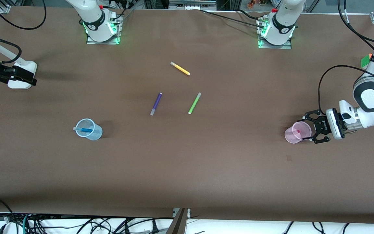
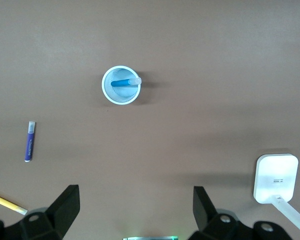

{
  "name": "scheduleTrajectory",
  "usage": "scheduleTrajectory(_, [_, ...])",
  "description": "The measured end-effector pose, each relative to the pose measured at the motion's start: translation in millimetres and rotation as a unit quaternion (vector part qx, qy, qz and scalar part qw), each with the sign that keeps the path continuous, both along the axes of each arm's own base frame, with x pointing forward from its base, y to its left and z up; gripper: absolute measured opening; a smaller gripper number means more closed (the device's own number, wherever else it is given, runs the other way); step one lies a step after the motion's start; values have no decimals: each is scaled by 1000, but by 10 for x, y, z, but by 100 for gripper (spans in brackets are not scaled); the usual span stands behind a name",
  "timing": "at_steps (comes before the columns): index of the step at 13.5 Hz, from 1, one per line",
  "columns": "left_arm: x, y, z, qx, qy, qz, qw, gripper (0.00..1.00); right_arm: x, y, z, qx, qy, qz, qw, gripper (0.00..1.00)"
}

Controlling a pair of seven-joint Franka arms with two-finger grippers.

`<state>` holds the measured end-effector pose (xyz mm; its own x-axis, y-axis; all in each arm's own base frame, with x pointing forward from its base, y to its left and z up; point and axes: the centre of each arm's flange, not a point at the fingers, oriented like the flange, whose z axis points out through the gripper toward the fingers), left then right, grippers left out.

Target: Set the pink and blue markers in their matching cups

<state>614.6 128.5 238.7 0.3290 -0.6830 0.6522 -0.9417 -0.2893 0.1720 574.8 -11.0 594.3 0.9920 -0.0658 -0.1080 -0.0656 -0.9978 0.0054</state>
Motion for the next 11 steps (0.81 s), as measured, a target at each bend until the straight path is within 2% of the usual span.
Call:
scheduleTrajectory(2, [73,26,387,12,19,46,999,100,2,2,1,0,-1,0,1000,100])
scheduleTrajectory(3, [84,-12,669,17,39,72,996,100,2,3,2,0,-1,0,1000,100])
scheduleTrajectory(6, [-23,-270,1588,73,113,152,979,100,4,2,1,0,-1,0,1000,100])
scheduleTrajectory(8, [-155,-565,2106,128,152,202,959,100,8,-6,-7,0,0,-1,1000,100])
scheduleTrajectory(9, [-230,-762,2324,157,170,231,945,100,10,-10,-11,0,0,-1,1000,100])
scheduleTrajectory(11, [-402,-1177,2702,208,204,296,910,100,11,-18,-13,0,0,-2,1000,100])
